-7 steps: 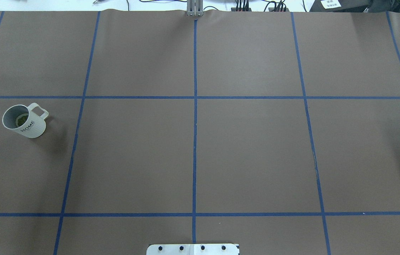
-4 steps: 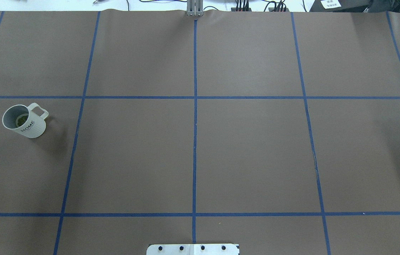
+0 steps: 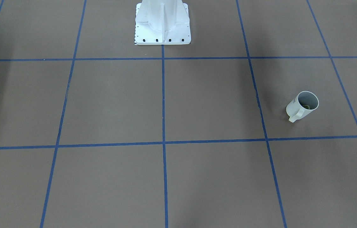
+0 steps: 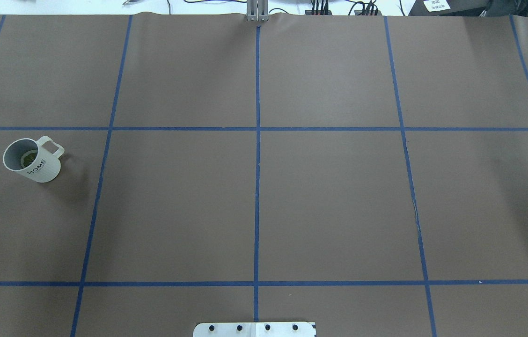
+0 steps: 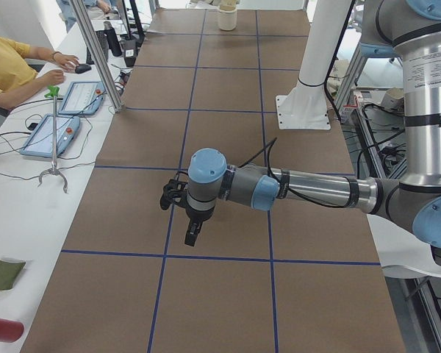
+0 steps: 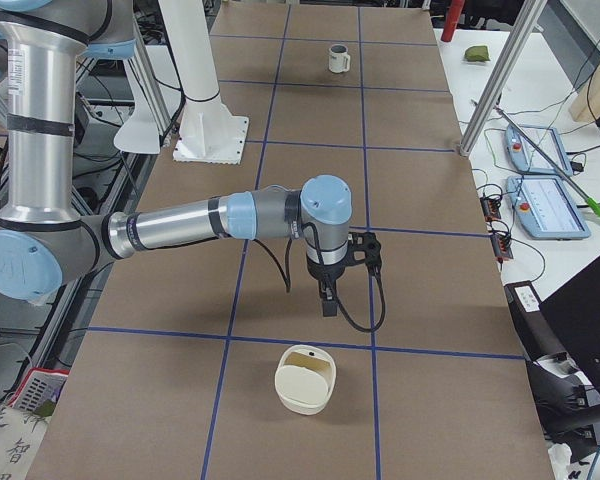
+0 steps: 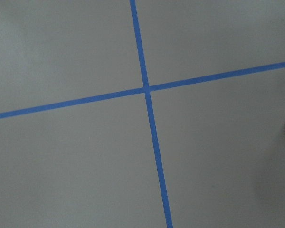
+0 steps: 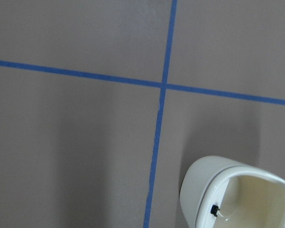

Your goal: Left arm hands cup to right arm to dump lemon

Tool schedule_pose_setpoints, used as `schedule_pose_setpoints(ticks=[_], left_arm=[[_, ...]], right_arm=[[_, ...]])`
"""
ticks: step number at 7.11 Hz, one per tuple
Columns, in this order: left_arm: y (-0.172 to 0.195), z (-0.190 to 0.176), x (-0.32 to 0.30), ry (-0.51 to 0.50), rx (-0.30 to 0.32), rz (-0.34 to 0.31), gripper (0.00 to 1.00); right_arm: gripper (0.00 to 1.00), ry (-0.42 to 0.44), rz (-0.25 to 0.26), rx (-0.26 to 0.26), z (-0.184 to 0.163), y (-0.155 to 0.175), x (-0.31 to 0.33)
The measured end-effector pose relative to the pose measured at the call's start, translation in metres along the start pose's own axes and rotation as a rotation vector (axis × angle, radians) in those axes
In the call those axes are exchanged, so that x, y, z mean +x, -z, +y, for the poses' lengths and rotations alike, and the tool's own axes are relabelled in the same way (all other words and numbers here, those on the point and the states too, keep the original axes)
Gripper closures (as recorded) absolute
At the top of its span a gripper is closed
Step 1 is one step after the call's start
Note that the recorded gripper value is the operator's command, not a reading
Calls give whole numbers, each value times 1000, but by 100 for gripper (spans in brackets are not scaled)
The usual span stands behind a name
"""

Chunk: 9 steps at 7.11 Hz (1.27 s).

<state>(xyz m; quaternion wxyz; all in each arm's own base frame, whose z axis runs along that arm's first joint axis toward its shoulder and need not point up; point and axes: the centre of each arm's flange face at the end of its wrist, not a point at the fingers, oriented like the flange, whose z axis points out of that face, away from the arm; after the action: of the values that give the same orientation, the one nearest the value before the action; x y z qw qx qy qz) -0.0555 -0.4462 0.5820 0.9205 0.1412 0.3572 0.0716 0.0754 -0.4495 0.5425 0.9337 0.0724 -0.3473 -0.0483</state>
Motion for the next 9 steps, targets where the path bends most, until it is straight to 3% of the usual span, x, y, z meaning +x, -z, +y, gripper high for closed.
schedule_pose_setpoints(ticks=[2, 4, 6, 7, 9], left_arm=[[0, -7, 2, -53, 58, 9, 0], [0, -11, 3, -96, 101, 12, 0], [-12, -15, 15, -118, 95, 30, 0], [-20, -17, 25, -82, 81, 52, 0], [-48, -22, 67, 47, 56, 112, 0]], right_arm=[[0, 99, 1, 116, -27, 19, -16], [0, 172, -10, 211, -29, 16, -15], [1, 207, -70, 258, -42, 4, -57], [1, 270, -122, 276, -50, -15, -101], [0, 260, -191, 276, -63, -48, -184]])
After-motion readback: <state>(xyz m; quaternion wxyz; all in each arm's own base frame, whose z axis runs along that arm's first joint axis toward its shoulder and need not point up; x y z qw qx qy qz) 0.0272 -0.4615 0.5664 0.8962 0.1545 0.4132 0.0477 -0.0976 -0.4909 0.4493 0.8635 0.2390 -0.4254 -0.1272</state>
